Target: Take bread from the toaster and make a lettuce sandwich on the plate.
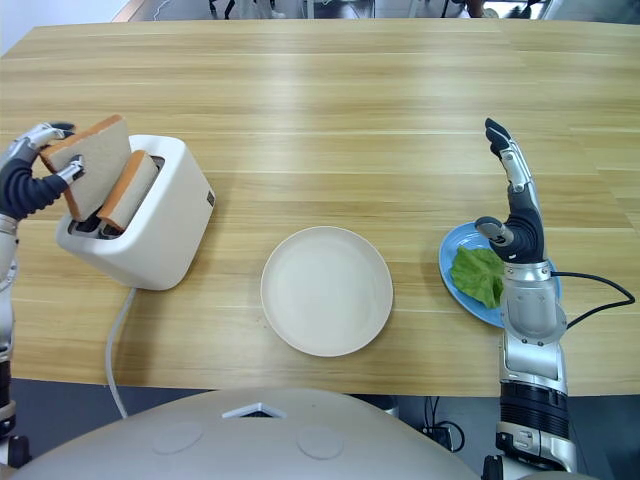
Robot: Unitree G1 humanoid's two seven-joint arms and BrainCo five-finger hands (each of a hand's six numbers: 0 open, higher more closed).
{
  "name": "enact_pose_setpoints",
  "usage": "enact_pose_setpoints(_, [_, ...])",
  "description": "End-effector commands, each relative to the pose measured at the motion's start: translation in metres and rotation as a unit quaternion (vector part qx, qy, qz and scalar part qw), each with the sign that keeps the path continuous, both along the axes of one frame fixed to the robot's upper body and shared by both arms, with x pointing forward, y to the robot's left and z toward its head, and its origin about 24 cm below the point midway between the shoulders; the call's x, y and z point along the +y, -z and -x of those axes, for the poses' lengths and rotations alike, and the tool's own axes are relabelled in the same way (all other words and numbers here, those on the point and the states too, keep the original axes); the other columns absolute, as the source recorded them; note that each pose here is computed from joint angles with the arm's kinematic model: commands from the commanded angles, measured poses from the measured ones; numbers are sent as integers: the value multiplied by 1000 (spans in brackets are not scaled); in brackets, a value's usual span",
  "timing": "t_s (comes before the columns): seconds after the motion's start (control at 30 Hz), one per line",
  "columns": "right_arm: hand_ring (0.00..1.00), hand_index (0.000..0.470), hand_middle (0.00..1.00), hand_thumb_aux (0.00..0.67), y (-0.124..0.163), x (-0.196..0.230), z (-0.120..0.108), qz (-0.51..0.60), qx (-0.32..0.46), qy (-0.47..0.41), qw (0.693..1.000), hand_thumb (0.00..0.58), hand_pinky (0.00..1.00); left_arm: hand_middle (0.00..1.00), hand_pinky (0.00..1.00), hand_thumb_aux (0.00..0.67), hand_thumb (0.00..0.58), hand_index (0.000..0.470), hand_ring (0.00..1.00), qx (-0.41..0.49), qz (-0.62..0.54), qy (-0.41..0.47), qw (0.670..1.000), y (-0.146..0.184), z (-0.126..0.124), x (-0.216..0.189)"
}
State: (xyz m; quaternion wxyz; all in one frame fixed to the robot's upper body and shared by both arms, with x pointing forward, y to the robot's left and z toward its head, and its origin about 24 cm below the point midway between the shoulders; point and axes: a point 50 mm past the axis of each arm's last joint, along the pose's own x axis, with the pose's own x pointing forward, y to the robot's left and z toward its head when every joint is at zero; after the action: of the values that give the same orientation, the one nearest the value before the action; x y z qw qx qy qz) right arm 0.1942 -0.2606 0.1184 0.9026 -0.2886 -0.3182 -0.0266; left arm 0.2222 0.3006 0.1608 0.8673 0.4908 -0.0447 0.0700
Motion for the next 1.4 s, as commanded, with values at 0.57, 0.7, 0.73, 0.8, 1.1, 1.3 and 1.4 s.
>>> enact_pose_setpoints(0.57, [0, 0, 0, 0, 0, -2, -2, 14, 5, -3, 1000, 0, 0, 1000, 1000, 670, 580, 460, 1000, -101, 77, -39, 991, -20, -13, 7])
enact_pose_setpoints(0.7, [0, 0, 0, 0, -1, 0, -4, 14, 4, -8, 1000, 0, 0, 1000, 1000, 670, 580, 460, 1000, -131, 45, -22, 990, -32, -13, -2])
enact_pose_setpoints(0.73, [0, 0, 0, 0, -1, 1, -5, 14, 3, -9, 1000, 0, 0, 1000, 1000, 670, 580, 460, 1000, -146, 29, -19, 989, -38, -12, -5])
enact_pose_setpoints(0.8, [0, 0, 0, 0, -2, 2, -8, 14, 2, -13, 1000, 0, 0, 1000, 1000, 670, 580, 460, 1000, -182, -10, -14, 983, -55, -14, -10])
enact_pose_setpoints(1.1, [0, 0, 0, 0, -3, 7, -21, 7, -6, -25, 1000, 0, 0, 1000, 1000, 670, 580, 460, 1000, -258, -169, 97, 946, -79, -40, -85])
enact_pose_setpoints(1.3, [0, 0, 0, 0, -5, 7, -30, 1, -12, -25, 1000, 0, 0, 1000, 1000, 670, 580, 460, 1000, -231, -225, 186, 928, -50, -55, -142])
enact_pose_setpoints(1.4, [0, 0, 0, 0, -7, -1, -34, -9, -17, -8, 1000, 0, 0, 1000, 1000, 670, 580, 460, 1000, -201, -247, 246, 915, -14, -51, -177])
